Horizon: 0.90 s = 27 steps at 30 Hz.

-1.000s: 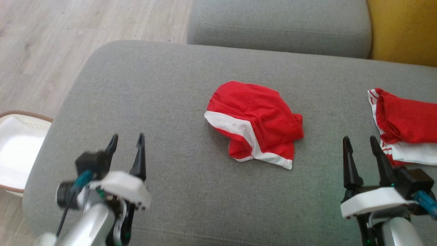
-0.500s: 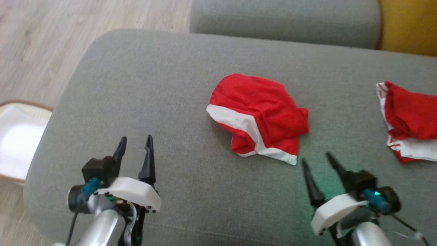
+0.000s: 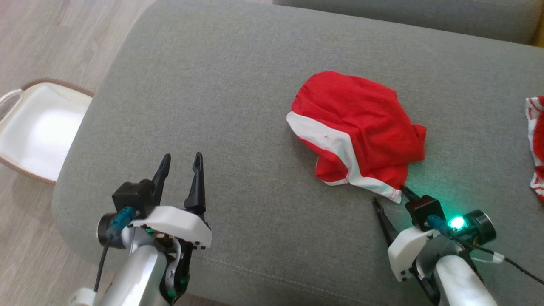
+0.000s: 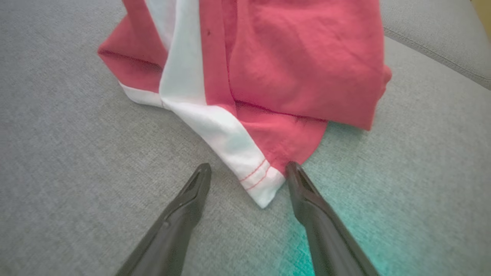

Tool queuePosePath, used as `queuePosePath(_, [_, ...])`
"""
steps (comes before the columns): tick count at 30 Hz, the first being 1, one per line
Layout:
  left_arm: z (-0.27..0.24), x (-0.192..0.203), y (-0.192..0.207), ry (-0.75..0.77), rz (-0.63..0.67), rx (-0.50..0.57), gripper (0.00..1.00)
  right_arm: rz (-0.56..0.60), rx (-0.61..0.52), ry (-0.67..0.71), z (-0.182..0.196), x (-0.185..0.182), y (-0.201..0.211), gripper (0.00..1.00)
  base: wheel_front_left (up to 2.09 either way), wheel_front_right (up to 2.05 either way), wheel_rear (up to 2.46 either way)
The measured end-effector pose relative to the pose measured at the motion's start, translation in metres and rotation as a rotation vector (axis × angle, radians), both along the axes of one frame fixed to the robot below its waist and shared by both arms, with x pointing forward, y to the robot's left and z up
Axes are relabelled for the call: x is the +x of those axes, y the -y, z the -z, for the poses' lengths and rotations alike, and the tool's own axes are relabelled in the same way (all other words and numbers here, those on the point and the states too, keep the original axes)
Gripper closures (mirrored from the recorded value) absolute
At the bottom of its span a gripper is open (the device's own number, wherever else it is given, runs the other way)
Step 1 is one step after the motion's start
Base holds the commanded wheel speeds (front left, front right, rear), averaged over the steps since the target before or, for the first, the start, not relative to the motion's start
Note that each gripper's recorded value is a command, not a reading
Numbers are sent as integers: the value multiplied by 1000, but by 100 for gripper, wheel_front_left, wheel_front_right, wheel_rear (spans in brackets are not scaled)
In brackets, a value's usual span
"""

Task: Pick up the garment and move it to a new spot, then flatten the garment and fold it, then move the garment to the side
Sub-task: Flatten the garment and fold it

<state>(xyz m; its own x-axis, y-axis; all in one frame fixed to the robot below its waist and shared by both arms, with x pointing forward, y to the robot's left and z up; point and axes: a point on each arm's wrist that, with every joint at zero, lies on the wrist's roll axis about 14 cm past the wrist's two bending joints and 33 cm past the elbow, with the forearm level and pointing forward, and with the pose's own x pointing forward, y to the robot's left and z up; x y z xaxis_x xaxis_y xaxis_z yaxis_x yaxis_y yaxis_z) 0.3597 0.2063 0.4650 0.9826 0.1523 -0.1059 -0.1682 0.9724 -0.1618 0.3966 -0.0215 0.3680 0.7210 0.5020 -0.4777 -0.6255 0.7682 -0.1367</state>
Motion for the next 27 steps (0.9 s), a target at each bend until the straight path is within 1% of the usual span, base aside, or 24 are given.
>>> queuePosePath(6, [4, 0, -5, -8, -13, 0, 0, -10, -32, -4, 7, 9, -1, 0, 0, 0, 0])
queuePosePath(8, [4, 1, -7, -6, -20, -2, 0, -3, -33, -3, 7, 12, 0, 100, 0, 0, 0])
queuePosePath(14, [3, 5, 0, 2, 2, -2, 0, 79, -39, 9, 3, 16, 25, 100, 0, 0, 0])
queuePosePath(21, [-6, 16, 16, 34, 71, 4, 0, 290, -10, 51, -14, 25, 86, 100, 0, 0, 0])
queuePosePath(27, [-5, 27, 46, 40, 187, 0, 0, 425, -36, 33, -10, 10, 133, 100, 0, 0, 0])
